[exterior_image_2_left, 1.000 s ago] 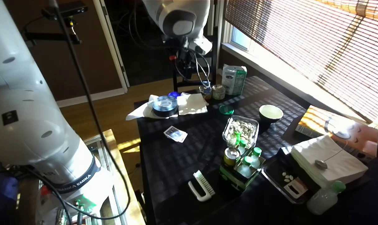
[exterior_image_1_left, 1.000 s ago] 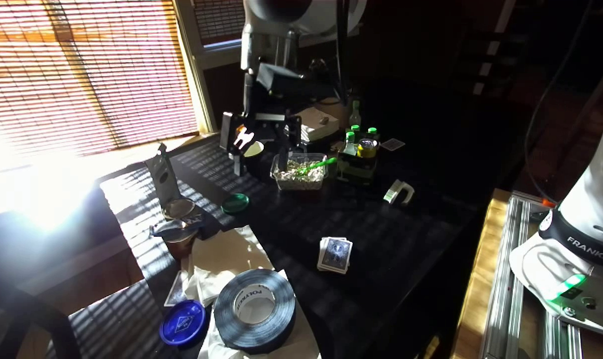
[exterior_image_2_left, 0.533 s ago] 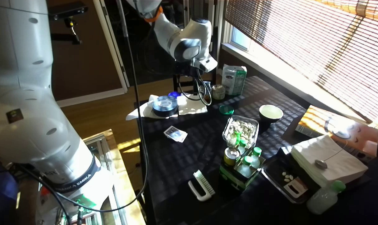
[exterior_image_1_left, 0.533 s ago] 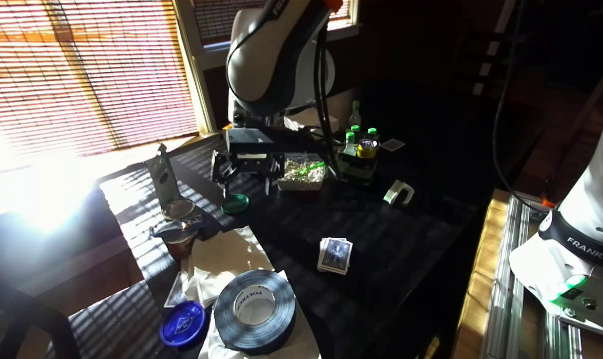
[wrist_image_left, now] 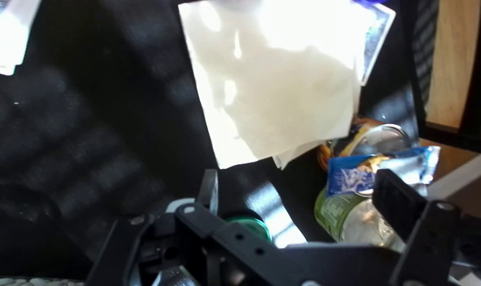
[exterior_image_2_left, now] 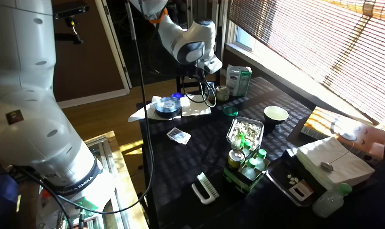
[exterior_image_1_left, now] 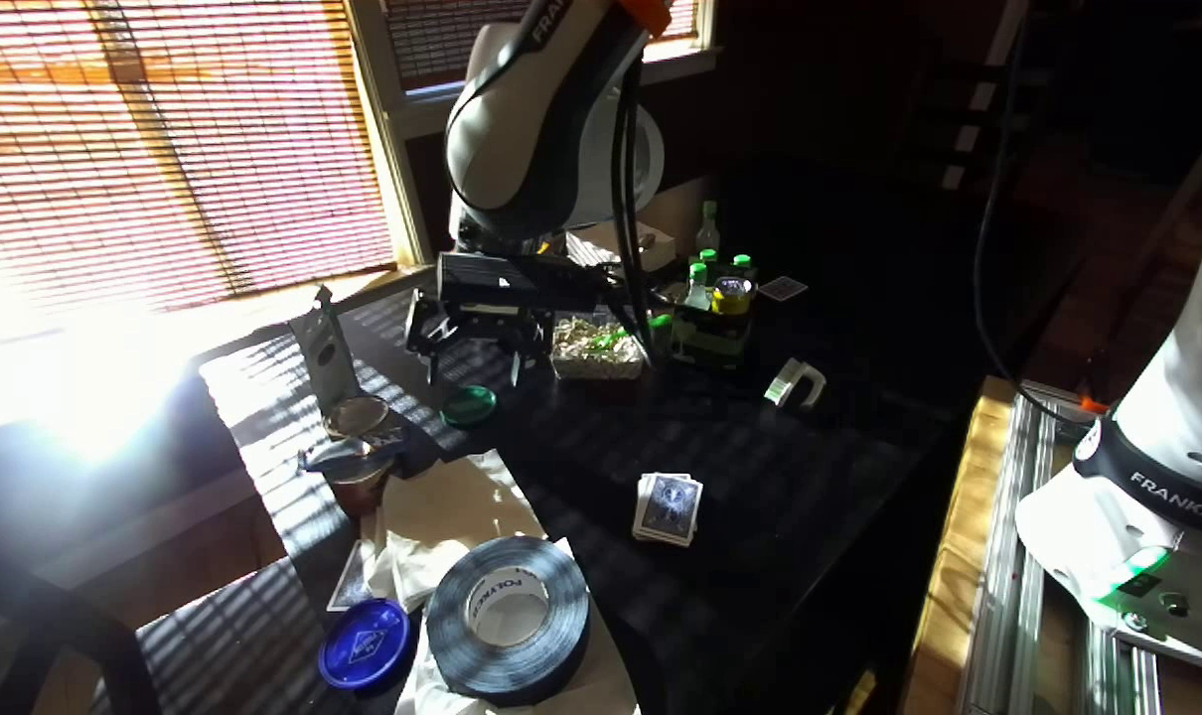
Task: Put the packet in the bowl
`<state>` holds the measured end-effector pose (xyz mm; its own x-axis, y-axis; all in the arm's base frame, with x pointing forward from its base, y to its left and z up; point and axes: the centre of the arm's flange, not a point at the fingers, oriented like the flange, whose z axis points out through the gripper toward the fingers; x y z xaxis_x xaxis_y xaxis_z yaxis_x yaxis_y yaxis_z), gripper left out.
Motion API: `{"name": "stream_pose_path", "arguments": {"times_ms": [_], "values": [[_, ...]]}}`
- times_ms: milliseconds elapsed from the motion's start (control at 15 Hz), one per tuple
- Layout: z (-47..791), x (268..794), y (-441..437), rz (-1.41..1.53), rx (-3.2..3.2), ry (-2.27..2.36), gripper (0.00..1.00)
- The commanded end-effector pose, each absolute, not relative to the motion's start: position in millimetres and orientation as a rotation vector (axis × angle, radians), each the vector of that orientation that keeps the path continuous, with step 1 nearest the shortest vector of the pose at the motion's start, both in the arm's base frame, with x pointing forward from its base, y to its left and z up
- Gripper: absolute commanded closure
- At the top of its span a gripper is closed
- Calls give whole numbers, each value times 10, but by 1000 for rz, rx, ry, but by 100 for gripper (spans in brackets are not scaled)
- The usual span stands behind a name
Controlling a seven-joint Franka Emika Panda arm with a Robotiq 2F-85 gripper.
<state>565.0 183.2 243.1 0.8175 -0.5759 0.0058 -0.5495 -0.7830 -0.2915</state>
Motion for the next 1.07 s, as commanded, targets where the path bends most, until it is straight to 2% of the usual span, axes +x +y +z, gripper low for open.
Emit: {"name": "stream_pose_path", "arguments": {"times_ms": [0,533,1000], "values": [[2189,5750,1835,-236,-2522,961,0],[1637,5994,1968,-474,-2187,1004,0],[1165,5965,1516,-328,-2199,864,0]]}}
